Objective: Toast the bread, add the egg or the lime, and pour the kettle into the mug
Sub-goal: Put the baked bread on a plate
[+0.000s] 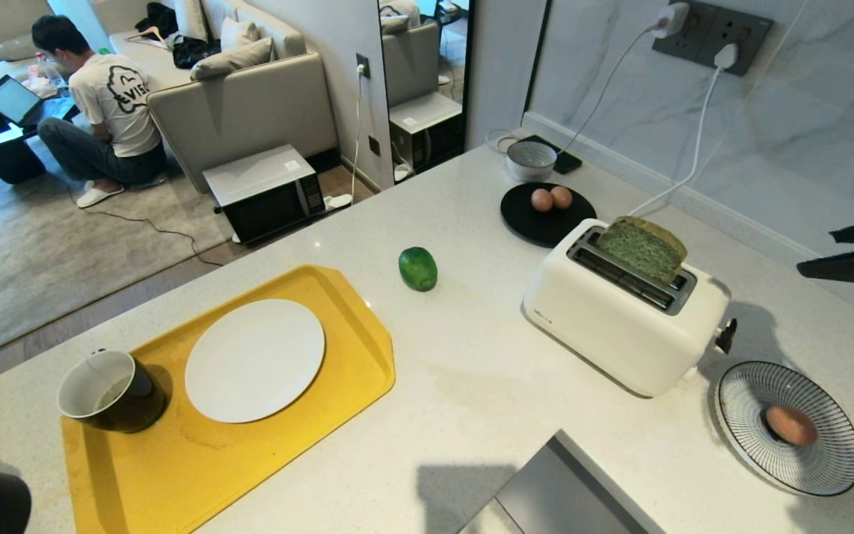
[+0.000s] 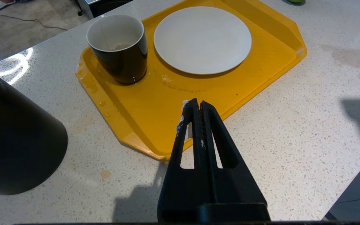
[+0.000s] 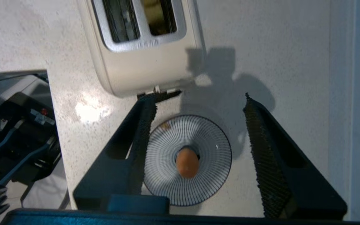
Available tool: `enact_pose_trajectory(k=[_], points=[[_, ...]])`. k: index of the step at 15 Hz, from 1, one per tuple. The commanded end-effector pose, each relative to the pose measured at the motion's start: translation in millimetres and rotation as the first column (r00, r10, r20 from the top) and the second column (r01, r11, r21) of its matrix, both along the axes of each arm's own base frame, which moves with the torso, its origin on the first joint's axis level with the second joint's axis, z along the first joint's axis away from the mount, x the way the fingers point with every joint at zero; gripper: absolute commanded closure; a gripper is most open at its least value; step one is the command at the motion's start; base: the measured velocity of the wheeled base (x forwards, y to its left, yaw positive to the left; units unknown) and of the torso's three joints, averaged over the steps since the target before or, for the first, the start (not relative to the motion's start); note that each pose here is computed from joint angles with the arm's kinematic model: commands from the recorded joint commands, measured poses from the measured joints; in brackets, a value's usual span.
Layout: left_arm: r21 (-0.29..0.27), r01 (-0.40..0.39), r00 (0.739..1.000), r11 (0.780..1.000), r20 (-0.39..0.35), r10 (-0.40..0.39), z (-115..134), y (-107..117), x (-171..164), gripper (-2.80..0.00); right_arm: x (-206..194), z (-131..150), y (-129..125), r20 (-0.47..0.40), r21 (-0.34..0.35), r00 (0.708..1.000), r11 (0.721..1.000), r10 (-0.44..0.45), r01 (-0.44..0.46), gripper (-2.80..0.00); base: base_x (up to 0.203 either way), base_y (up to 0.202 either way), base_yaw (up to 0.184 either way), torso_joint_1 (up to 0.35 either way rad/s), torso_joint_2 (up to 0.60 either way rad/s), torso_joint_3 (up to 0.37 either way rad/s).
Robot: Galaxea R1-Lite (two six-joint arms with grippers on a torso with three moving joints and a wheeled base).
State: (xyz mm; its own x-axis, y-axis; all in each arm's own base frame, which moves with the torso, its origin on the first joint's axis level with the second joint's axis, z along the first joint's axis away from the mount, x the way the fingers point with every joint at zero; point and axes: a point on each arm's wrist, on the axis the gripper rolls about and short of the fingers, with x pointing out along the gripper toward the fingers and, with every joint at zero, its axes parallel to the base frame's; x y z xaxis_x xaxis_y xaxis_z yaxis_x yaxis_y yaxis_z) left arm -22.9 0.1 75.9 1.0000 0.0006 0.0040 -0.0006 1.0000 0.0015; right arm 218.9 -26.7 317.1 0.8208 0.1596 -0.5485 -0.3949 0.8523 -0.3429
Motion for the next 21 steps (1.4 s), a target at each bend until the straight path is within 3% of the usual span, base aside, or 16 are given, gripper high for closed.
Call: enact_pose_trajectory(k=[1, 4, 10, 21], points=[[0.0, -0.001, 1.0, 1.0, -0.001, 0.001, 0, 0, 0, 0.0, 32, -6, 8, -0.036, 0.022, 0.998, 0.999, 0.042, -0.041, -2.8, 0.0, 0.0, 0.0, 0.0, 0.0, 0.0], [0.0, -0.001, 1.0, 1.0, 0.001, 0.001, 0, 0, 0, 0.0, 55, -6, 29, -0.052, 0.064, 0.994, 0.994, 0.096, -0.093, -2.8, 0.0, 0.0, 0.0, 0.0, 0.0, 0.0], [0.0, -0.001, 1.0, 1.0, 0.001, 0.001, 0, 0, 0, 0.0, 70, -15, 56, -0.103, 0.072, 0.977, 0.981, 0.187, -0.18, -2.8, 0.0, 0.0, 0.0, 0.0, 0.0, 0.0], [0.0, -0.001, 1.0, 1.0, -0.001, 0.001, 0, 0, 0, 0.0, 112, -35, 64, -0.147, 0.042, 0.975, 0.986, 0.165, -0.16, -2.8, 0.0, 0.0, 0.0, 0.0, 0.0, 0.0]])
